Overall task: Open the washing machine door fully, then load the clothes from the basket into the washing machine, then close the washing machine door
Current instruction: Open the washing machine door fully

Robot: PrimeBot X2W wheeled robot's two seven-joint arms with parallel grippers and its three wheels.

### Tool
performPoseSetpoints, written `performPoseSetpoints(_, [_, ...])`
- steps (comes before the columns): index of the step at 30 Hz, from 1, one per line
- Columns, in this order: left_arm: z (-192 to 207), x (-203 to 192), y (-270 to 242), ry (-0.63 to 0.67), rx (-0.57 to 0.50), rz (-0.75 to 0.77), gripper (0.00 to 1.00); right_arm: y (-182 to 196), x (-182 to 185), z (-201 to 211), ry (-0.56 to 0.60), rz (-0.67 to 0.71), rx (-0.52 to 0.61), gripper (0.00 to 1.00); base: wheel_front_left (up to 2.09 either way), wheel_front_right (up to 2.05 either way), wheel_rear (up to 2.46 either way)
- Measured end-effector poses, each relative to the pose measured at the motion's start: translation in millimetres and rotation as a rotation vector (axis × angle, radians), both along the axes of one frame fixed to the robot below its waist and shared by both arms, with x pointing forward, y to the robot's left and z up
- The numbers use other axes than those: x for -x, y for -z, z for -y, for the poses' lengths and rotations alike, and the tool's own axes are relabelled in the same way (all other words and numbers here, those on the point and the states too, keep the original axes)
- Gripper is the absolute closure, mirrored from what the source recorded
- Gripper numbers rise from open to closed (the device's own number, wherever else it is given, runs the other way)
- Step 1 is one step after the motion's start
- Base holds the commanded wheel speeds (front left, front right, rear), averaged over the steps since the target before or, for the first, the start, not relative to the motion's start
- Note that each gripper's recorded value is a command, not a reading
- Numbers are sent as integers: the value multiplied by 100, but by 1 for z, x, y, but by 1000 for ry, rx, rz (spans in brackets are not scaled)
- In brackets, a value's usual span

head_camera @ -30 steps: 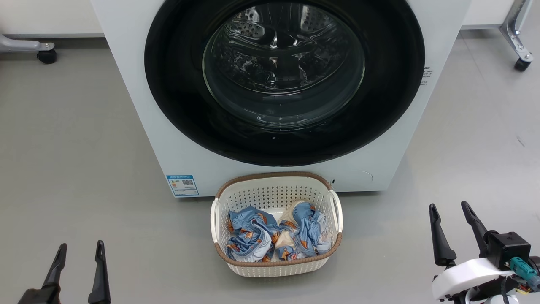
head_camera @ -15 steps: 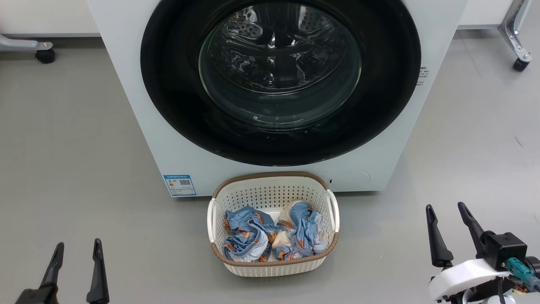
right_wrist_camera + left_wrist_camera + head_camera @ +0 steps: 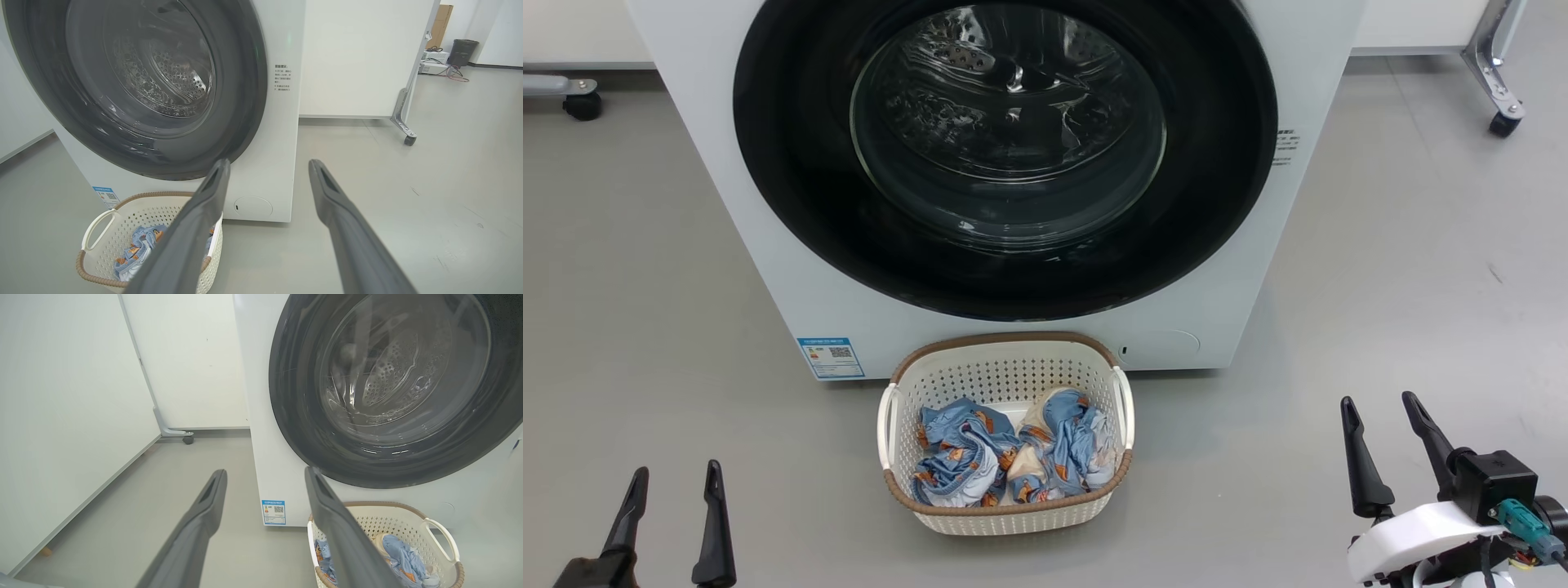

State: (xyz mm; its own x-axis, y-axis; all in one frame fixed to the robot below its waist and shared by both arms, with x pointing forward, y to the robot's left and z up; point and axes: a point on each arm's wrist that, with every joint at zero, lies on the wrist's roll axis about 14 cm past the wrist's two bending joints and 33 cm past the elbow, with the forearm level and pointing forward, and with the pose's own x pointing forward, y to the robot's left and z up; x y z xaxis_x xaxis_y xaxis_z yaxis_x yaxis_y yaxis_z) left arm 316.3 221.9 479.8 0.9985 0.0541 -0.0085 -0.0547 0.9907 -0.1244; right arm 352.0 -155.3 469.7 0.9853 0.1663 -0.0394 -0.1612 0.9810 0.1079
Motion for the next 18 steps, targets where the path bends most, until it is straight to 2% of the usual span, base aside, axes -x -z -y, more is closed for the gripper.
performPoseSetpoints(18, [-5, -1, 0, -21, 13, 1, 0, 3, -2, -1, -1, -9, 2, 0, 86, 86, -173])
